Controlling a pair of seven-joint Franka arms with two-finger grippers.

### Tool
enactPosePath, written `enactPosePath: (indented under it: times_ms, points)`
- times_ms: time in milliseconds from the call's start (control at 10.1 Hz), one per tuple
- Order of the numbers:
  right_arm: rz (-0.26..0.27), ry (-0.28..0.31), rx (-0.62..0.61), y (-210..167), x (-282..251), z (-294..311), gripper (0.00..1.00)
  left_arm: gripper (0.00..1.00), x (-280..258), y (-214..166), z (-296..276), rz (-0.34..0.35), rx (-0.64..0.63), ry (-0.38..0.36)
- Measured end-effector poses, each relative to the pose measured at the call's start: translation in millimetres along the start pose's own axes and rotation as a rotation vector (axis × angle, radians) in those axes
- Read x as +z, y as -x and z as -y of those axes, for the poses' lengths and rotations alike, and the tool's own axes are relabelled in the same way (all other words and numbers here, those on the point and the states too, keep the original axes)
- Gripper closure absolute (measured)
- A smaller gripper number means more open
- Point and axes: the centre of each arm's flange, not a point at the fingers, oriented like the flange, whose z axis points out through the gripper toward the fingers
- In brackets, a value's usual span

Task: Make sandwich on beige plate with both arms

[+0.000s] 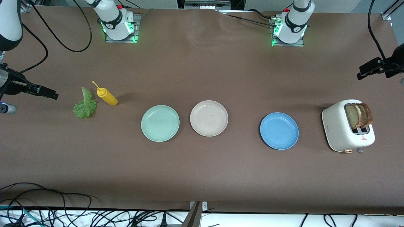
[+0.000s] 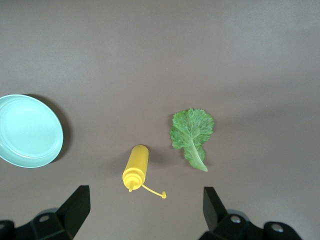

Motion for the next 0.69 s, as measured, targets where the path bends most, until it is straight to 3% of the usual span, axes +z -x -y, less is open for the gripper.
enactPosePath:
  times_ms: [692]
  points:
    - [0.001, 0.000, 0.000, -0.3, 0.7, 0.1, 0.00, 0.00, 8.9, -6.6, 0.1, -0.016, 0.001, -0.003]
